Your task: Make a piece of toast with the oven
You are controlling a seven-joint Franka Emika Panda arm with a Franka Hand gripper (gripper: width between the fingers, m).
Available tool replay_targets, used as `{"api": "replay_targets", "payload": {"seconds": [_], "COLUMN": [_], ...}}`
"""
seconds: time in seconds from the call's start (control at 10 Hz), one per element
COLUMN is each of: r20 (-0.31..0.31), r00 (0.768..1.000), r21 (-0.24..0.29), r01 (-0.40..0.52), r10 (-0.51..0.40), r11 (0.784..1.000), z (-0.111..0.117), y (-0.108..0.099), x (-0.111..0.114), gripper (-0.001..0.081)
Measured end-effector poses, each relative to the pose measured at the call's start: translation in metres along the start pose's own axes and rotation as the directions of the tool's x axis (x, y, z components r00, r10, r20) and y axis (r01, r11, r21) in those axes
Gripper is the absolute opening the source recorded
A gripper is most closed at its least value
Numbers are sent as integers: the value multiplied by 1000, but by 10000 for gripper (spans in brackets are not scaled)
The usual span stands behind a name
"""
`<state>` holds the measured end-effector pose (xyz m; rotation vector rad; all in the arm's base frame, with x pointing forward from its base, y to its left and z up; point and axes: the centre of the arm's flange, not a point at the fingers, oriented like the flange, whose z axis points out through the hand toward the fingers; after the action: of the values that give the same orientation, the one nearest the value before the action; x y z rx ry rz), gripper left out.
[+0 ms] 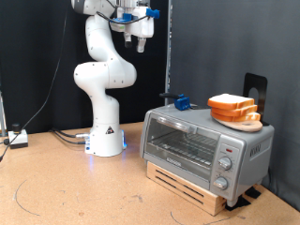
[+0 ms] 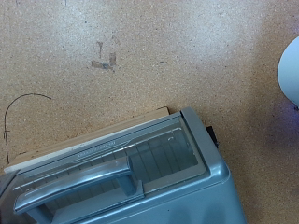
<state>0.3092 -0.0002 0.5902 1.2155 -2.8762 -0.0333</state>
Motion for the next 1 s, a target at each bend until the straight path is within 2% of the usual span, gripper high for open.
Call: {"api": "replay_targets", "payload": {"seconds": [0.1, 0.2, 0.3, 0.4, 0.6, 0.7, 0.8, 0.9, 1.0], "r20": [46, 74, 75, 58, -16, -1, 31, 55, 49], "r00": [995, 975, 939, 890, 776, 800, 763, 679, 578], "r21": [7, 8, 15, 22, 43, 42, 65, 102, 119], "r01": [83, 209, 335, 452, 630, 599, 643, 726, 806], "r10": [-83, -209, -335, -453, -630, -599, -645, -732, -815], "r11": [997, 978, 942, 892, 775, 800, 764, 680, 579], "z": [-3, -6, -7, -4, 10, 10, 6, 2, 1], "y": [1, 7, 14, 19, 10, 10, 13, 17, 24], "x": [-6, -12, -19, -25, -40, -40, -44, -51, -57], "gripper": [809, 809, 809, 809, 809, 809, 809, 809, 809]}}
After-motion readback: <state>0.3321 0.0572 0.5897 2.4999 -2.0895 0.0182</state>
